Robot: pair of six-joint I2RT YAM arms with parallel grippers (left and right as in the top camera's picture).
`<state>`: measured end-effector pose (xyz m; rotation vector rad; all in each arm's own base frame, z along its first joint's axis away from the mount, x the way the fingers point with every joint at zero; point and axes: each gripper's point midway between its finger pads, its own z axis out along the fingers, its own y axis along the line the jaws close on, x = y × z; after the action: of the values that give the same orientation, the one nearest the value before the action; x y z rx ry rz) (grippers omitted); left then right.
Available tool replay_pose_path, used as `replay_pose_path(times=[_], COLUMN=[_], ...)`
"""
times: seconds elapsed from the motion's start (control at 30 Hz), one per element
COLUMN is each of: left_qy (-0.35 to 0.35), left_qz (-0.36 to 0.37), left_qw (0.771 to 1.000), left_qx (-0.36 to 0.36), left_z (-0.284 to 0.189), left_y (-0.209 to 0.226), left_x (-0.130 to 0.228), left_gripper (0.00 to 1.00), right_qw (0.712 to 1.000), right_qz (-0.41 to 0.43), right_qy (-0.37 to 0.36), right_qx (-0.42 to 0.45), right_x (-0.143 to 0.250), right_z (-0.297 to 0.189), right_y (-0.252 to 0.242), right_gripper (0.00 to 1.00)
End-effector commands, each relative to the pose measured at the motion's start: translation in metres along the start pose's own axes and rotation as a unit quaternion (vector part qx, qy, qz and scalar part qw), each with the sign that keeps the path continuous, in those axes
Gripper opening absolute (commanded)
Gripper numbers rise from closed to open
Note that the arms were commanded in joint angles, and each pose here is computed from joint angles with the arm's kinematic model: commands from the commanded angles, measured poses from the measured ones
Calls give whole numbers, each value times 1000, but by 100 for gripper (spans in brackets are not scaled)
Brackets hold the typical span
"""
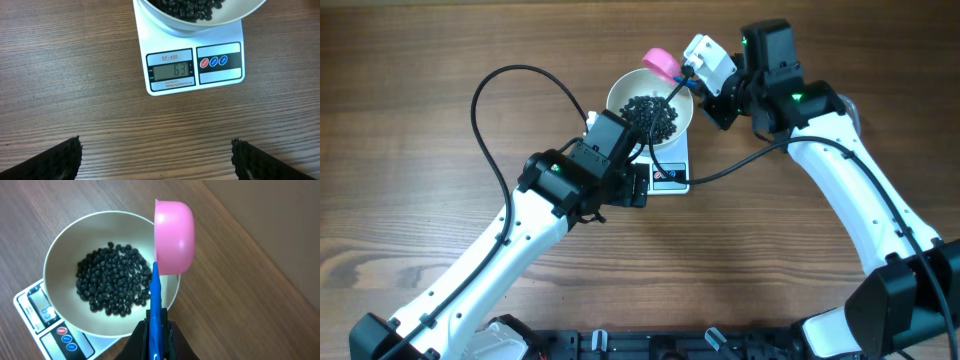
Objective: Scoop item into bowl and weigh 150g on scale
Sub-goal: 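Bring the empty scoop back to the bean tub with the right gripper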
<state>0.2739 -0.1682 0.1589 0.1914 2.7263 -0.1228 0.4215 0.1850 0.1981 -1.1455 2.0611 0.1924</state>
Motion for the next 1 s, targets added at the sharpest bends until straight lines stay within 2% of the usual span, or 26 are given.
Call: replay_pose_path(times=[0.0,0.07,0.23,0.37,0.47,0.53,0.6,0.67,0.77,0.87,0.97], left_qy=[-7,-7,-7,-7,-7,-7,-7,-7,-7,-7,-7], left_qz=[-6,-6,-6,-6,-6,-6,-6,-6,-6,-6,-6], left_qw=[1000,1000,1000,1000,1000,1000,1000,1000,1000,1000,1000], left_qx=[-5,-5,-5,-5,-5,-5,-5,-5,-5,-5,-5], left_z=[-2,-2,-2,-2,-2,-2,-2,-2,-2,-2,-2], left_y=[3,3,3,3,3,3,3,3,3,3,3], left_x=[0,0,0,0,0,0,0,0,0,0,0], left_gripper=[100,100,100,100,100,100,100,100,100,100,100], right_qw=[1000,999,995,988,973,954,911,896,884,855,854], right_qz=[-14,-32,95,114,157,214,335,373,395,395,395], right_qy=[-7,10,-39,-84,-60,-17,50,81,142,228,232], right_qx=[9,9,-3,67,158,210,234,228,206,246,246], right_x=[-8,-3,-24,-29,6,48,111,135,165,204,209], right_z=[-11,-10,-24,-79,-121,-145,-164,-168,-157,-158,-146], right_y=[0,5,6,-37,-84,-109,-116,-110,-95,-99,-105], right_gripper=[4,4,4,4,4,4,4,4,4,4,4])
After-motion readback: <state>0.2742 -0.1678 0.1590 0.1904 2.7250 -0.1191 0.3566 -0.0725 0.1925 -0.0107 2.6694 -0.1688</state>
